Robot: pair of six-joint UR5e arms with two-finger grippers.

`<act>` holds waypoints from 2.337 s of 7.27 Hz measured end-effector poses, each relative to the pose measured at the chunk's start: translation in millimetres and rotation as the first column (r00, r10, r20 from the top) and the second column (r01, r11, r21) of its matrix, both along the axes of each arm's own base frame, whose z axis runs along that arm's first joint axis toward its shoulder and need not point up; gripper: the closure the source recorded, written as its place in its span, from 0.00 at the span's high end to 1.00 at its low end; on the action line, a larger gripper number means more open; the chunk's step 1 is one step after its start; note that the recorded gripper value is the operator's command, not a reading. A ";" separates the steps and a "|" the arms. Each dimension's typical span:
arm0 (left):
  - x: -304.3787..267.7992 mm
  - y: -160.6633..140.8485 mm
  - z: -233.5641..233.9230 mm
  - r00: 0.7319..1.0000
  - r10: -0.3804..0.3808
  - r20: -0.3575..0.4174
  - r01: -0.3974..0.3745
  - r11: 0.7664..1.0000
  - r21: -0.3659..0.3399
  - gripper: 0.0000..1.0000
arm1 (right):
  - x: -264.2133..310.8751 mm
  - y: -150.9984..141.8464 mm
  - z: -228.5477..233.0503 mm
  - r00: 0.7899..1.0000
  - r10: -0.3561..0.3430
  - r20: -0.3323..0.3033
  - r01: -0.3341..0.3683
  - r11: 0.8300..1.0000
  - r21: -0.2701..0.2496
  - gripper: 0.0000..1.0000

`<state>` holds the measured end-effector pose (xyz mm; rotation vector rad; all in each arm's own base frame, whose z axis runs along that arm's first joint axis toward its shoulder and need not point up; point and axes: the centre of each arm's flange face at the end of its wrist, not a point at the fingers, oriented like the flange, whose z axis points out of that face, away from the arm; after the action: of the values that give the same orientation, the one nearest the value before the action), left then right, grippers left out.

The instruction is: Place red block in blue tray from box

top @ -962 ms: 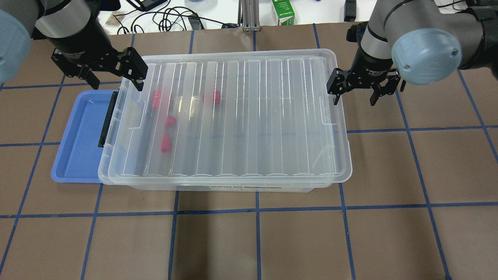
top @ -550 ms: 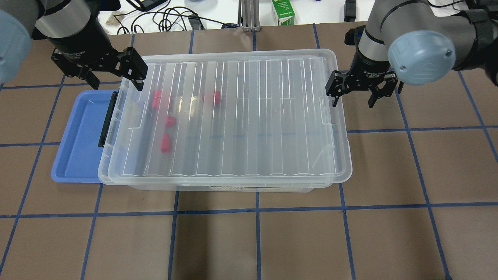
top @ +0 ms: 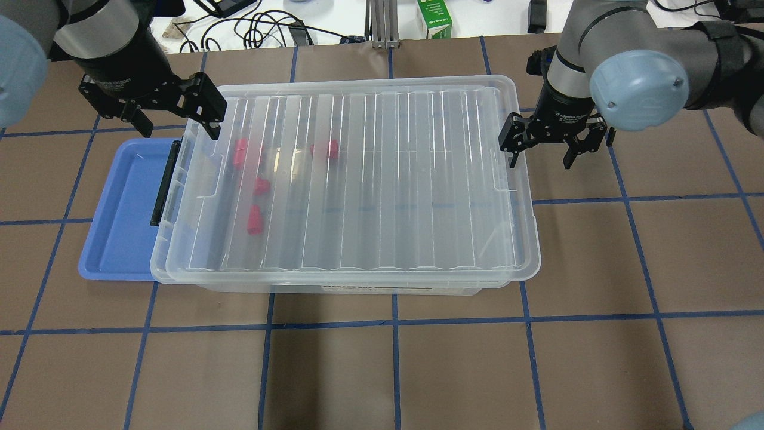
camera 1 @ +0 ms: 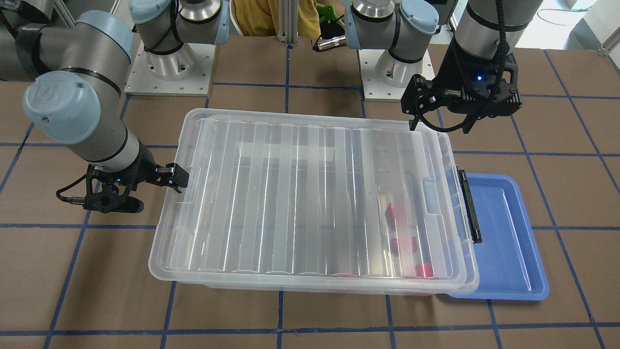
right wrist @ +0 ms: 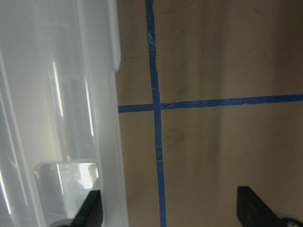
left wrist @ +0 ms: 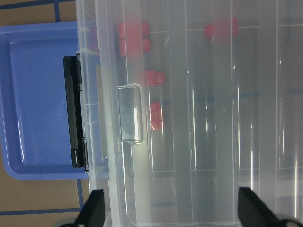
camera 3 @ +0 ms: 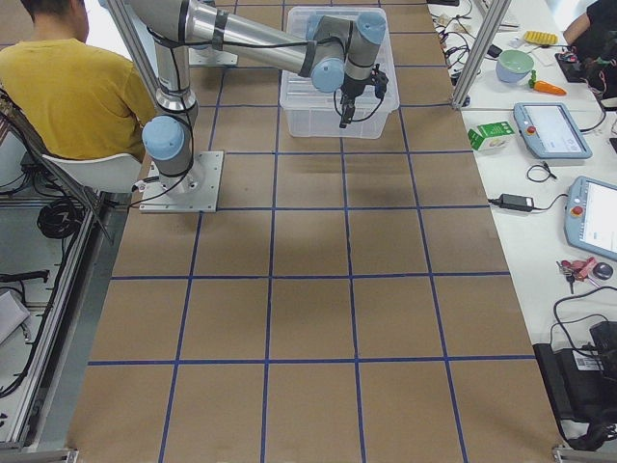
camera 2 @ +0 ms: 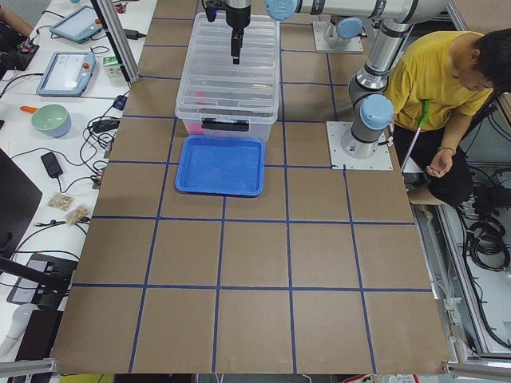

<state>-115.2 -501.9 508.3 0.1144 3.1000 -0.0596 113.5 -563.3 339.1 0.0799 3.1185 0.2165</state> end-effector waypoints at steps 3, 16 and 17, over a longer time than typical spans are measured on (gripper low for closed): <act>0.1 -0.1 0.4 1.000 0.000 0.001 0.000 1.000 -0.001 1.00 | -13.3 -3.0 0.3 0.999 0.037 -0.002 -0.037 0.999 -0.002 1.00; -0.4 0.2 -0.2 1.000 -0.001 0.001 0.001 1.000 0.000 1.00 | -124.3 -10.0 8.4 0.994 0.108 -0.026 -0.108 0.994 0.000 1.00; -0.4 0.2 -0.2 1.000 -0.001 0.001 0.001 1.000 0.000 1.00 | -127.0 -9.9 8.7 0.993 0.109 -0.034 -0.109 0.994 0.002 1.00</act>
<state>-115.5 -501.7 508.1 0.1158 3.0990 -0.0588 -13.5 -573.2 347.8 -0.0875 3.1599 0.2193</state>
